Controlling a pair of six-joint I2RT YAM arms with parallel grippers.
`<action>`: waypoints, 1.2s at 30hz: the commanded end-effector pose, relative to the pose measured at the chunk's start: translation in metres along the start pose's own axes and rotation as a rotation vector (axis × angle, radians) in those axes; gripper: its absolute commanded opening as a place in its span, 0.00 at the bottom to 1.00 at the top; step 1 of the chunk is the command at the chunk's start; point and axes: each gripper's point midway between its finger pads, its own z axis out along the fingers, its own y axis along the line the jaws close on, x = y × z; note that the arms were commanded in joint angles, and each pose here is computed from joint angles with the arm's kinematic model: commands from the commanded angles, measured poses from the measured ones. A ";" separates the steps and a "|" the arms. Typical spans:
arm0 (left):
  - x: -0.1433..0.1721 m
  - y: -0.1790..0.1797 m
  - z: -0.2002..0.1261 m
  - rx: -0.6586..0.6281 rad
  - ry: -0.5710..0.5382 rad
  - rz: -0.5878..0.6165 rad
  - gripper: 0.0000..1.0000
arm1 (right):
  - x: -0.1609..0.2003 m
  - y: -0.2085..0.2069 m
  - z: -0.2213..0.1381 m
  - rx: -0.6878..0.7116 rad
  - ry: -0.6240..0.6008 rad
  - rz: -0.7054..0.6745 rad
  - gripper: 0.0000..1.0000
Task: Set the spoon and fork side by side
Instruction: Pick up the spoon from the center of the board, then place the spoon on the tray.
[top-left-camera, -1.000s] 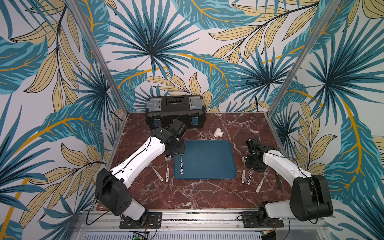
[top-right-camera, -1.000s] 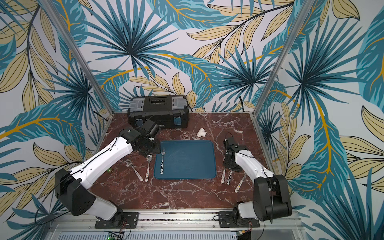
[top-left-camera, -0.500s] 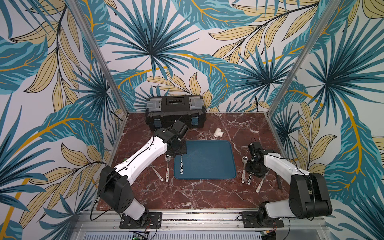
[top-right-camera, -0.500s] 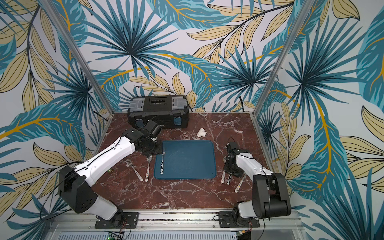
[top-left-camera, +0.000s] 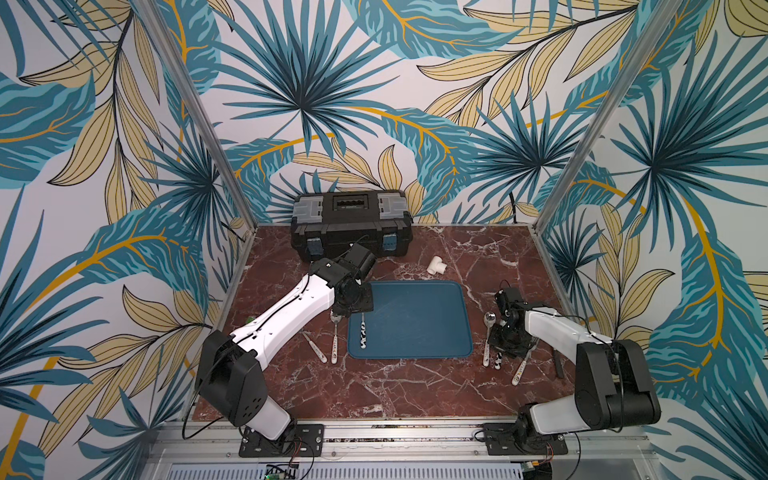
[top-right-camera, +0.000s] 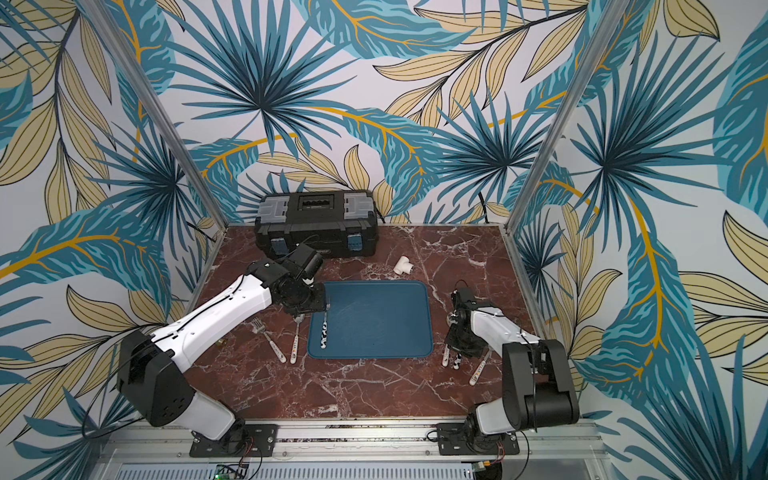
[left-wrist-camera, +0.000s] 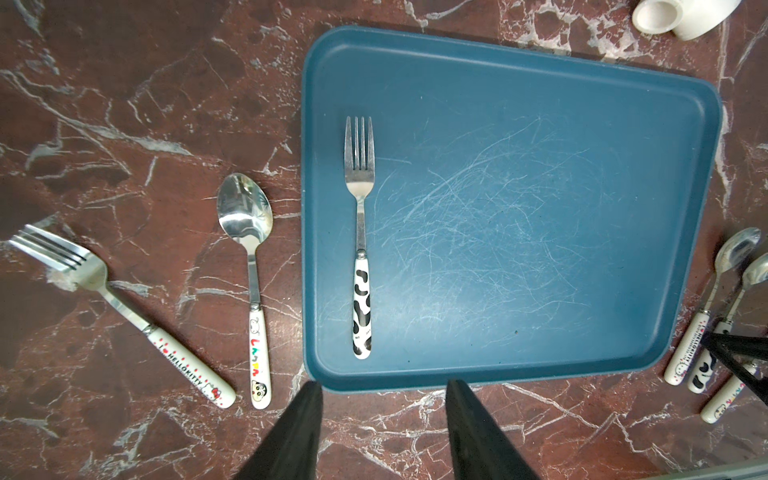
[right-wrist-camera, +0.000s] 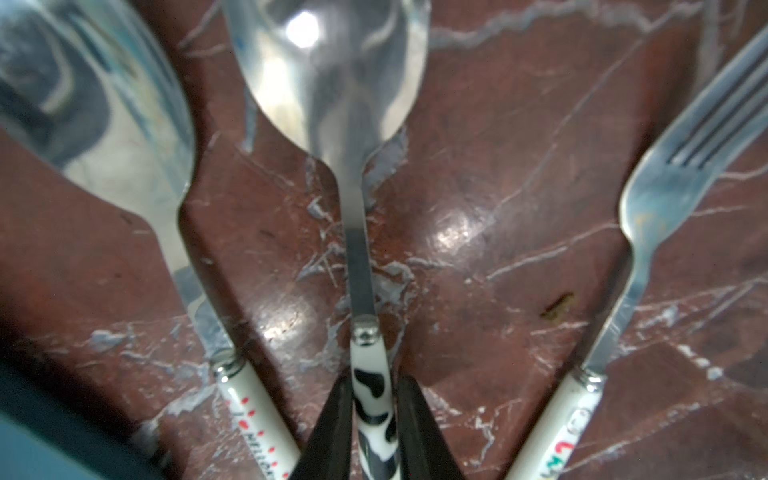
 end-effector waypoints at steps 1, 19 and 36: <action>0.002 -0.001 0.002 0.000 0.010 0.016 0.52 | 0.011 -0.006 0.008 0.011 0.034 0.015 0.16; 0.000 0.000 0.001 0.006 -0.011 0.009 0.53 | -0.036 -0.003 -0.060 0.008 -0.170 -0.030 0.05; -0.007 0.030 -0.010 0.003 -0.029 -0.082 0.53 | 0.062 0.244 -0.088 -0.251 -0.125 -0.486 0.05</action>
